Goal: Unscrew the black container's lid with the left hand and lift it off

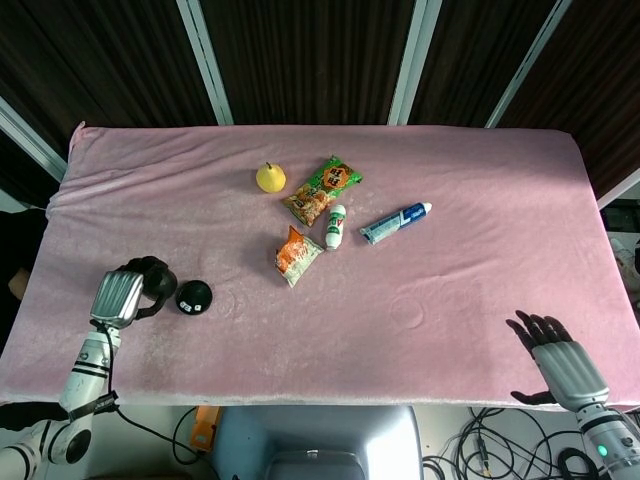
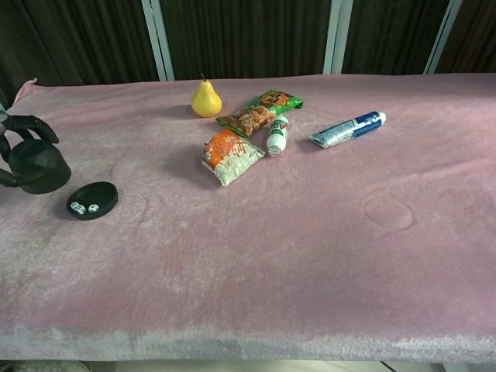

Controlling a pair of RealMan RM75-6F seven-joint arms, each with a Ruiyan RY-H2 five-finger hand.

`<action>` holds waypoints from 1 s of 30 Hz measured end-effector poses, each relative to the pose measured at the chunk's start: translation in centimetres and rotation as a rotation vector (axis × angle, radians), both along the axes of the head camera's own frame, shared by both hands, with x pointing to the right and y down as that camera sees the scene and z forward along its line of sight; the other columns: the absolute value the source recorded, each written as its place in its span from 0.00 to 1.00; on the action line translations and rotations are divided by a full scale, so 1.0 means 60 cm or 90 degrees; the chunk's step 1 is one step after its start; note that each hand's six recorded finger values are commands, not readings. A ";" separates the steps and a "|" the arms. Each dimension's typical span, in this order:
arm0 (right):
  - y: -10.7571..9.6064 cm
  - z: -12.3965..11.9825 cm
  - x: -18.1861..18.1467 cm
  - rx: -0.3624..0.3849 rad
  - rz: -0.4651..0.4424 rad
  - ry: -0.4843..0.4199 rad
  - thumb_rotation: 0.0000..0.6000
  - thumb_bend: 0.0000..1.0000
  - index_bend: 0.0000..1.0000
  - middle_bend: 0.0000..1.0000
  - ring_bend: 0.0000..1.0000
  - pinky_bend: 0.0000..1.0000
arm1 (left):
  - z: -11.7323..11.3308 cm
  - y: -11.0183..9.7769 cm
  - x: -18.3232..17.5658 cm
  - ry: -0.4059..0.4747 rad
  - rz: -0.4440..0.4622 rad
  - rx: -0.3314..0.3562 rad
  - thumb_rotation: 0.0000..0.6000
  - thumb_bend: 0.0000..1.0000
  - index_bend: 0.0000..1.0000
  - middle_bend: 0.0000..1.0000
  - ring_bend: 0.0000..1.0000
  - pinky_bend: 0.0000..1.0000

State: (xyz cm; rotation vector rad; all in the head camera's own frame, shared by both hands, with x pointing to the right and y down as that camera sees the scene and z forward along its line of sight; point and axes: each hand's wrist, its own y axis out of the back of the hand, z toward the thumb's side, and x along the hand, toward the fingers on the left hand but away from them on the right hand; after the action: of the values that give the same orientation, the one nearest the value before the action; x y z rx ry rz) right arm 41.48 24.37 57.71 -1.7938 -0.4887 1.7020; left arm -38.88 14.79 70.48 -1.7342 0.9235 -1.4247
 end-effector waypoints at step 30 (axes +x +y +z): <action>0.001 -0.019 0.001 0.035 0.008 -0.013 1.00 0.10 0.00 0.00 0.00 0.18 | -0.094 0.010 -0.048 -0.135 0.122 0.113 1.00 0.29 0.26 0.13 0.06 0.24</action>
State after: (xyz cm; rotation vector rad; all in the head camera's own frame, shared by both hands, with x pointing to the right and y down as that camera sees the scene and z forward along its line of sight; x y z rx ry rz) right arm 41.55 24.45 56.58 -1.7746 -0.5517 1.6647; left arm -41.77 15.39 64.85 -1.4671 0.7250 -1.3296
